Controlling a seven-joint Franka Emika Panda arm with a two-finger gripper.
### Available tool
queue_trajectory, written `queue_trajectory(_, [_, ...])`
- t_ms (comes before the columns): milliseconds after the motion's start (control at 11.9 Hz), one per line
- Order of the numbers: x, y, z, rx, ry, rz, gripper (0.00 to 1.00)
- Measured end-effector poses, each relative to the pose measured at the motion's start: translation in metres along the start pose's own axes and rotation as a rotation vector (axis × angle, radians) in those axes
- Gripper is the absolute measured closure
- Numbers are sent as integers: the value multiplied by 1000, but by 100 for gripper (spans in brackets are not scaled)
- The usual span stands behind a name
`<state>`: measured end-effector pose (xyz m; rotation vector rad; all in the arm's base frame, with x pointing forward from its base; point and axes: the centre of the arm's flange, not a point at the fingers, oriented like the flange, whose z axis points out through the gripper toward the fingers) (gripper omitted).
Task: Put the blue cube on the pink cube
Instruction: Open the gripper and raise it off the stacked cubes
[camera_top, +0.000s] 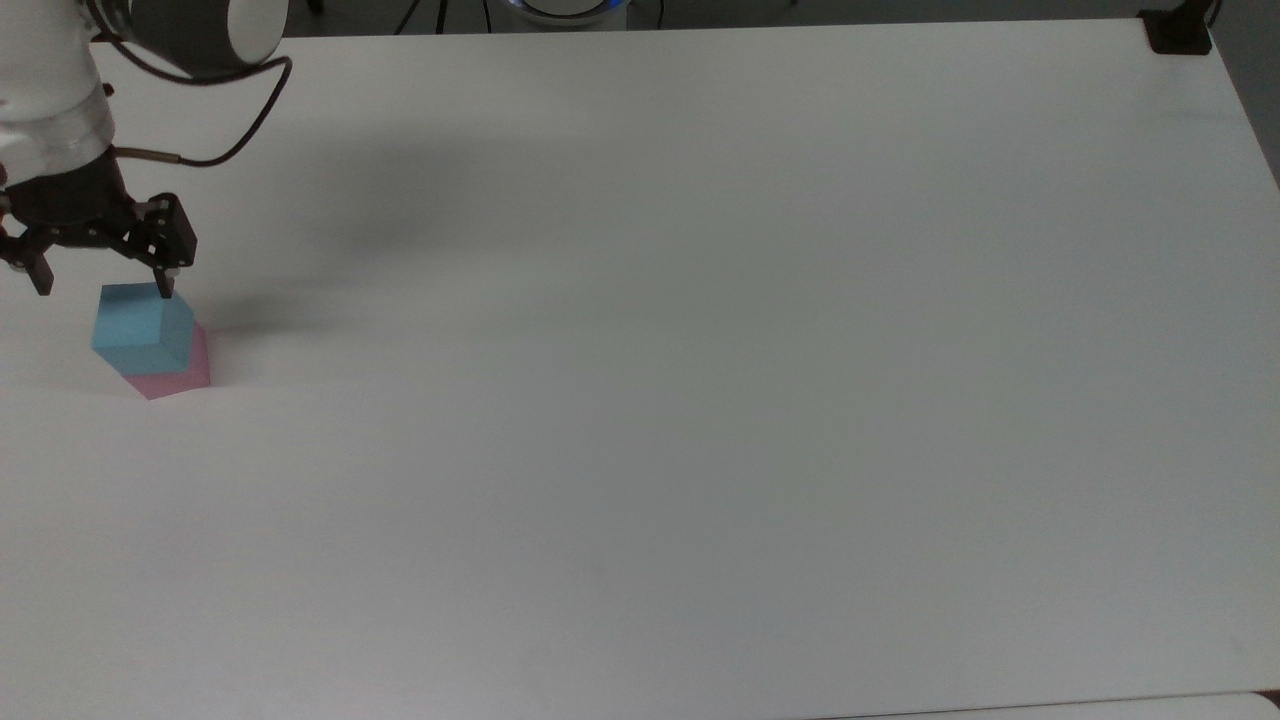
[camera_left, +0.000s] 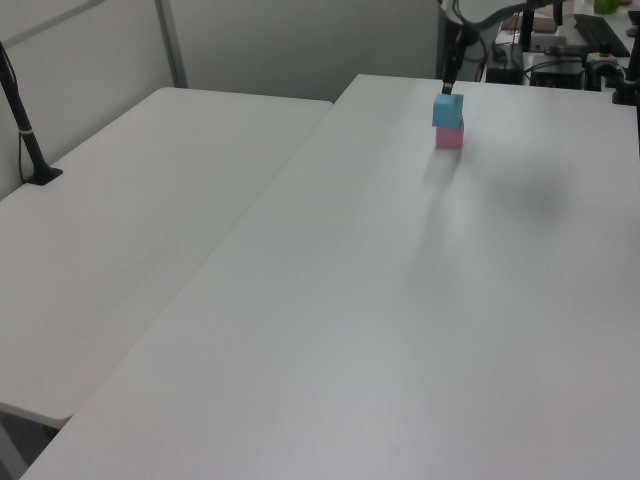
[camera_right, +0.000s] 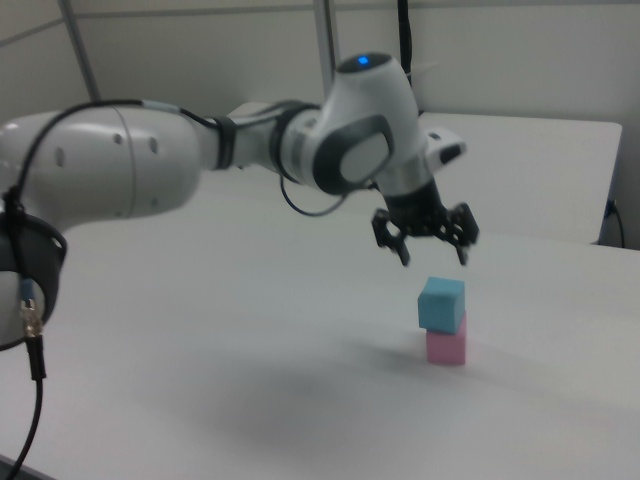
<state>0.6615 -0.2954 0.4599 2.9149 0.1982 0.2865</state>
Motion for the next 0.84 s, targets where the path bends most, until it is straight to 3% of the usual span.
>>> queue_trajectory(168, [15,-35,-37,28,-4,9,0])
queue_trajectory(504, [48,-158,-112,92,-48,173,0])
queue_trajectory(841, [29,-249,-185,129,-163,219,0])
